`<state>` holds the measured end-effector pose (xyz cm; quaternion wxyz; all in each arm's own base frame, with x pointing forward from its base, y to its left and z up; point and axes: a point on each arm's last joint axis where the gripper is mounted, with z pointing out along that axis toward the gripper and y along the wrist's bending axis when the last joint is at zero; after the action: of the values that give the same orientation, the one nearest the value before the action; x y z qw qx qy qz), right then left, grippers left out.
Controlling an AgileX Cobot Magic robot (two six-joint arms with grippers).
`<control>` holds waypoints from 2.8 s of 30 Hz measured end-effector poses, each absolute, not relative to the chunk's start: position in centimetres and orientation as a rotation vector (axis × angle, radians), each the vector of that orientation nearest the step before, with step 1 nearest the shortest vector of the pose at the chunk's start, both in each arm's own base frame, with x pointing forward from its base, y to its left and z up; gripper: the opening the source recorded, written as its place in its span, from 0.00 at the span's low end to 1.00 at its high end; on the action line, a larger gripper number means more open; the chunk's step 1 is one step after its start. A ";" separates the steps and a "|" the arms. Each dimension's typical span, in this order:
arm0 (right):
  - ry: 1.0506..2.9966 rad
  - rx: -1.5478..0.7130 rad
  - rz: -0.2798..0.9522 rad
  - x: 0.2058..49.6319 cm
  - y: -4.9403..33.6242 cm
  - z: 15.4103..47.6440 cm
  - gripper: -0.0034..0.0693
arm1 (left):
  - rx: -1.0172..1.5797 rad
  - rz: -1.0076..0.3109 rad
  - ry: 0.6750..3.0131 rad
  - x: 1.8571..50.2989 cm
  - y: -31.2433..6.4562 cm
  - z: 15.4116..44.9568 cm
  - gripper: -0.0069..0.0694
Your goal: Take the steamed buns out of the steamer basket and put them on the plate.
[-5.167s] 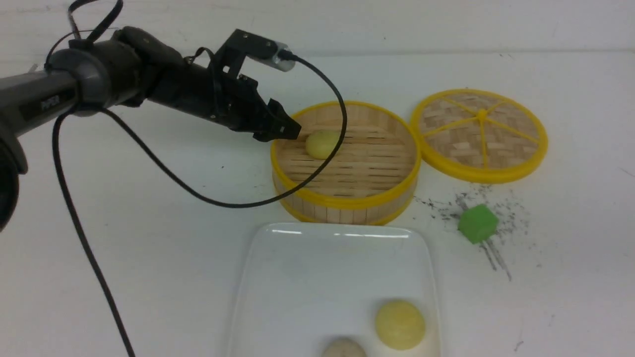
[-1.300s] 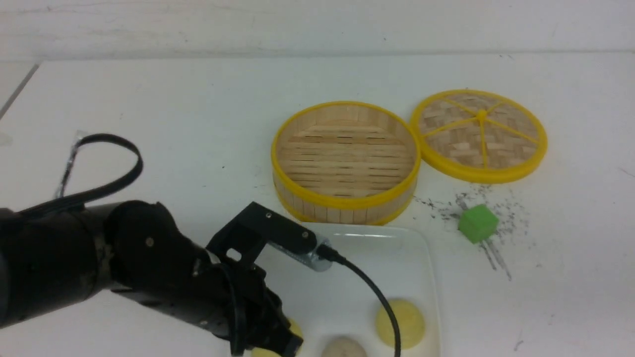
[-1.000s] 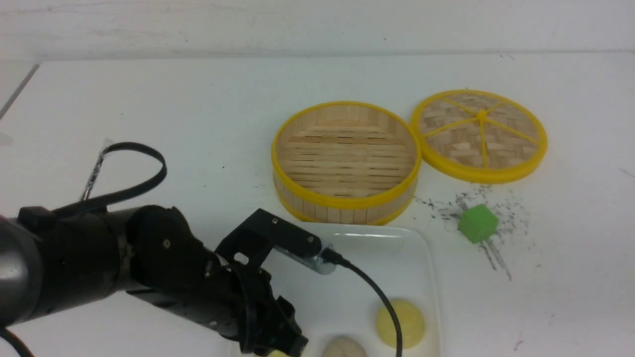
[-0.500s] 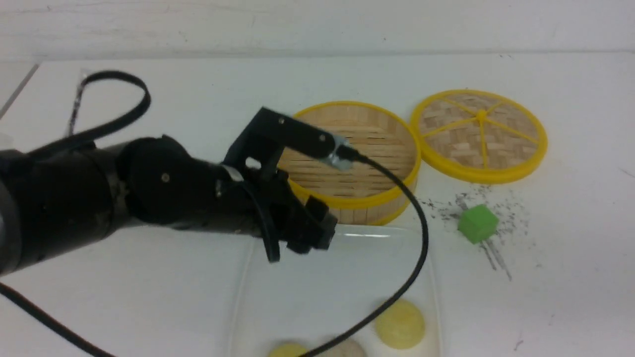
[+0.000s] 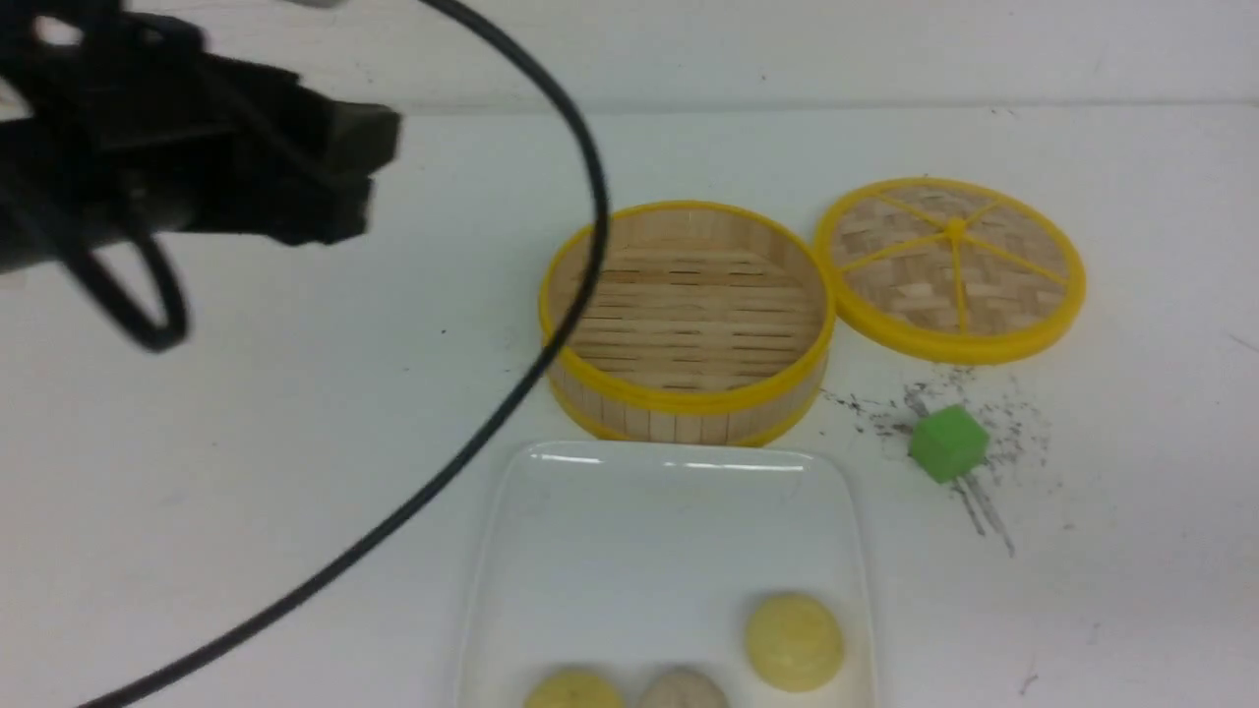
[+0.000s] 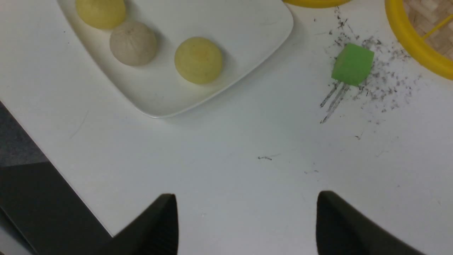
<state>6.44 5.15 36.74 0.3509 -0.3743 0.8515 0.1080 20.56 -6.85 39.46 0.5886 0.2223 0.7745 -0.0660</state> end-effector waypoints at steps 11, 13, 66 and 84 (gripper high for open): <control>2.112 -0.946 0.290 6.9 5.5 37.3 0.75 | 0.267 -0.090 1.876 11.1 -2.2 41.9 0.70; 2.093 -0.935 0.292 7.1 5.5 37.5 0.75 | 0.224 -0.089 1.885 9.0 -1.7 42.0 0.70; 1.702 -0.820 0.448 -1.7 1.3 29.1 0.74 | 0.284 -0.132 1.784 -4.1 -0.2 33.0 0.56; 1.620 -0.775 0.307 -0.3 1.0 29.1 0.55 | 0.232 -0.186 1.767 0.9 -1.1 28.2 0.46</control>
<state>-0.32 0.99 29.15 0.6131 -0.3359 0.7025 0.1330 0.86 -1.07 28.23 0.6250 0.1013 0.7698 -0.0809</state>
